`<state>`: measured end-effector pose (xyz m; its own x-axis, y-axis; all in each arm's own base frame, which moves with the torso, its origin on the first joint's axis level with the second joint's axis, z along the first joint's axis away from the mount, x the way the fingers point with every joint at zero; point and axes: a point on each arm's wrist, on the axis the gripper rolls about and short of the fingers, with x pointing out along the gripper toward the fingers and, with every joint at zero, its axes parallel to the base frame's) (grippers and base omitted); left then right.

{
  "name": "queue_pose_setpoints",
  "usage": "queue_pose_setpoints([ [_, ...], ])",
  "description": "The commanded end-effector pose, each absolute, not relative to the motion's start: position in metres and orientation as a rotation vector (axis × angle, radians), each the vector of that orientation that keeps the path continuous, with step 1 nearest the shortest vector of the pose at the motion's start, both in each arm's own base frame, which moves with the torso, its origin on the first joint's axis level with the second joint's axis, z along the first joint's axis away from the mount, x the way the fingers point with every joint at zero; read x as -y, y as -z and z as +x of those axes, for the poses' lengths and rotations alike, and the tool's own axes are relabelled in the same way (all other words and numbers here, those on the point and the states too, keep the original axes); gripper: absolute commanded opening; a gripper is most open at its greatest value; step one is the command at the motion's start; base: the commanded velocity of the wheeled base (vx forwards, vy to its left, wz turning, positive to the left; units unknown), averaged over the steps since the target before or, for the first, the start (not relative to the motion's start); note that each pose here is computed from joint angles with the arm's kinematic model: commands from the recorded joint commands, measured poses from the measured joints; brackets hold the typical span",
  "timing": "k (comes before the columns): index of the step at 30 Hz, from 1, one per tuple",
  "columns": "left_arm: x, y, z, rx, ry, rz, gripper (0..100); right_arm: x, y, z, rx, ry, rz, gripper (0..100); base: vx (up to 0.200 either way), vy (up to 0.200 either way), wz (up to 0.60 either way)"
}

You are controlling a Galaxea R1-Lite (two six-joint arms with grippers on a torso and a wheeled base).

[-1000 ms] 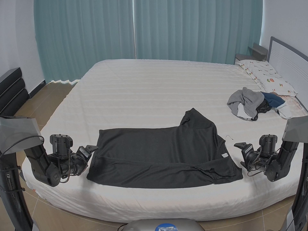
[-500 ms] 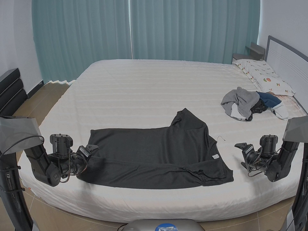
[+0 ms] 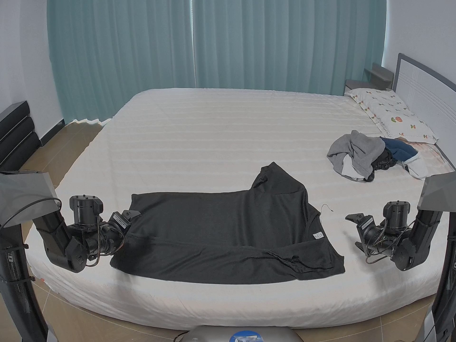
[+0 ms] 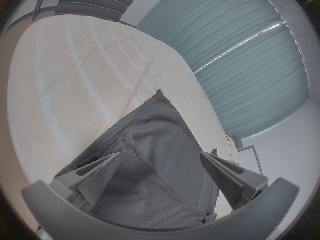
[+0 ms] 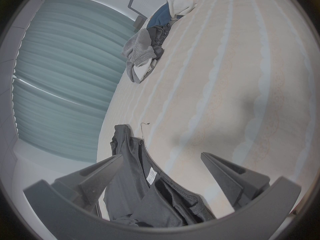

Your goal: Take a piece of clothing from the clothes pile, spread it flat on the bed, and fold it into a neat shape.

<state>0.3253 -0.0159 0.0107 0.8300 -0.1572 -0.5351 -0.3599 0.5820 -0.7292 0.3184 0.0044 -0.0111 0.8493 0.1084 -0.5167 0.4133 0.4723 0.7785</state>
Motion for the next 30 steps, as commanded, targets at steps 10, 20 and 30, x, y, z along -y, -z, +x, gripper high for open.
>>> queue_pose_setpoints([
  [10, 0.0139, -0.0146, 0.3240, -0.597, -0.120, -0.953, 100, -0.0047, 0.0116, 0.3177, -0.553, 0.200, 1.077, 100, 0.000, 0.000, 0.00],
  [20, 0.0139, -0.0120, 0.3247, -0.604, -0.125, -0.953, 100, -0.0052, 0.0124, 0.3162, -0.560, 0.201, 1.074, 100, 0.000, 0.180, 0.00],
  [30, 0.0139, -0.0120, 0.3245, -0.602, -0.124, -0.953, 100, -0.0057, 0.0119, 0.3163, -0.559, 0.199, 1.074, 100, 0.000, 0.000, 0.00],
])
